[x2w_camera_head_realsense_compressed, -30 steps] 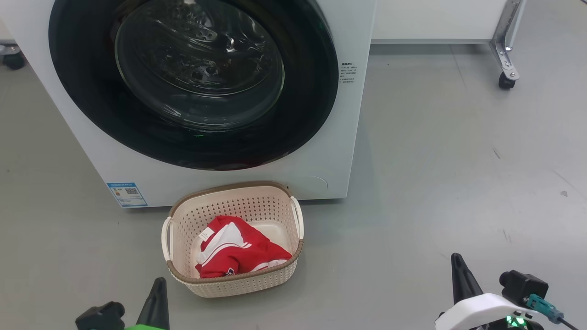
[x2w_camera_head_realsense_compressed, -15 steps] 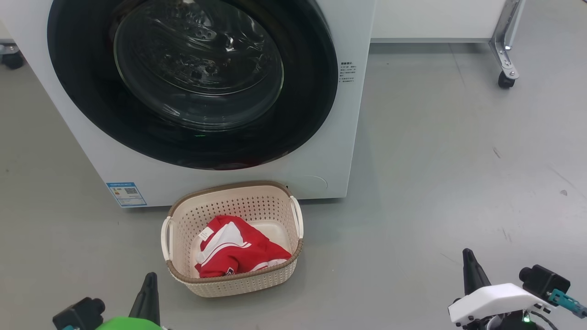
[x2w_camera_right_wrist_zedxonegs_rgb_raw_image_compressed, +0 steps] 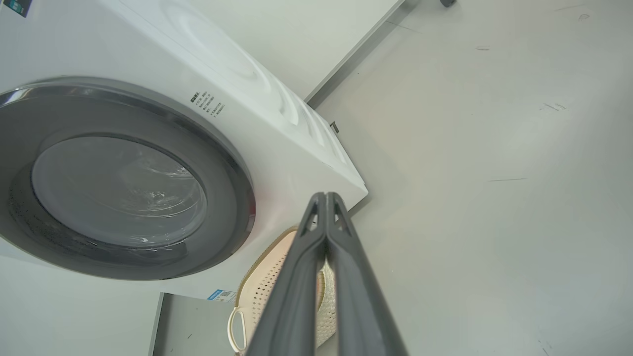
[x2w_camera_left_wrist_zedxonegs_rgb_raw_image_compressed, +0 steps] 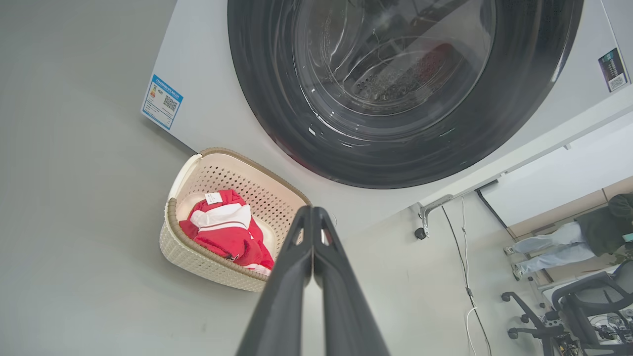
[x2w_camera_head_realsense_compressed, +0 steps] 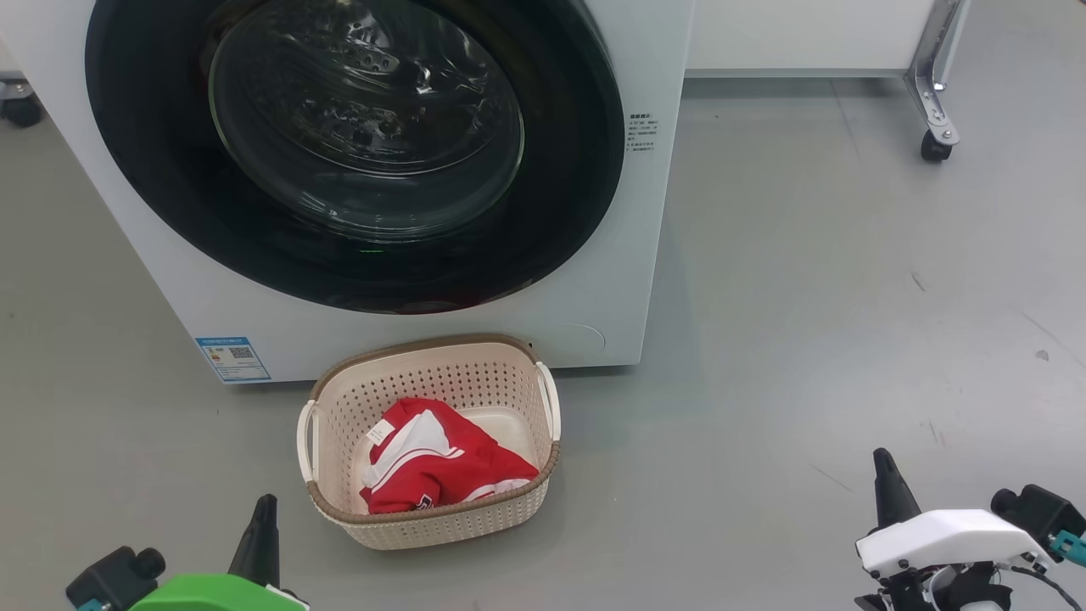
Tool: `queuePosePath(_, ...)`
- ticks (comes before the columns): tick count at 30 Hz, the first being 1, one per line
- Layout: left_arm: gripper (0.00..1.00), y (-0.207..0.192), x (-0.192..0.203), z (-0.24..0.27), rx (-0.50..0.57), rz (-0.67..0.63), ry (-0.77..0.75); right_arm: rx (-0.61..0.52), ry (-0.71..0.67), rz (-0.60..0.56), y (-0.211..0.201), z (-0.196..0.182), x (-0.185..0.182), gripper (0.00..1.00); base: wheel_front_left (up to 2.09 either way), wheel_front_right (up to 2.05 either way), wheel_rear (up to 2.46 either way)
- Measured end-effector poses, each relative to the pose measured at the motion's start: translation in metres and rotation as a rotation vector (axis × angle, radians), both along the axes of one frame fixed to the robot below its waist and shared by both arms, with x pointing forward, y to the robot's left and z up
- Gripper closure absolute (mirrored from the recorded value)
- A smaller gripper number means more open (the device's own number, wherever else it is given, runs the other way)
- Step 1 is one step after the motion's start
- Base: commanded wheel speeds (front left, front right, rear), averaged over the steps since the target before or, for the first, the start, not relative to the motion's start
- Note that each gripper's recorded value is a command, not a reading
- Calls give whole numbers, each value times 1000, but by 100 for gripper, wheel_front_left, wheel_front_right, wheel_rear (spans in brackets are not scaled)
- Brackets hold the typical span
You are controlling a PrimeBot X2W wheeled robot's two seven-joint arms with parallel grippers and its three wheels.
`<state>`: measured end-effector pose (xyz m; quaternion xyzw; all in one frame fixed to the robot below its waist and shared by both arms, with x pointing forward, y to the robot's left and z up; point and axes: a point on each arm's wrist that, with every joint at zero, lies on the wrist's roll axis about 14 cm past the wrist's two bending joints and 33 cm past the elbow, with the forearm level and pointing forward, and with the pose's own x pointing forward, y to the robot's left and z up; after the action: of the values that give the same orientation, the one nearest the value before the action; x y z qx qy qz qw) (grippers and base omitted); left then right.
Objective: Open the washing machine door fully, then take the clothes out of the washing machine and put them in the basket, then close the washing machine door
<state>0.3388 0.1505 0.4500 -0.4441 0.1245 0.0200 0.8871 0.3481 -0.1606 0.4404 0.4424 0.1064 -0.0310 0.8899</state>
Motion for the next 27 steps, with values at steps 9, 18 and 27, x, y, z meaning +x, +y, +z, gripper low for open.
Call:
queuePosePath(9,100,5,6,3,-113,25,-6,116,4,-38,-8,2,3,100,0,0,0)
queuePosePath(18,100,10,11,6,-229,55,-12,233,-6,-74,-16,7,8,100,0,0,0)
queuePosePath(27,100,16,17,11,-347,84,-33,351,-26,-102,-23,14,14,100,0,0,0)
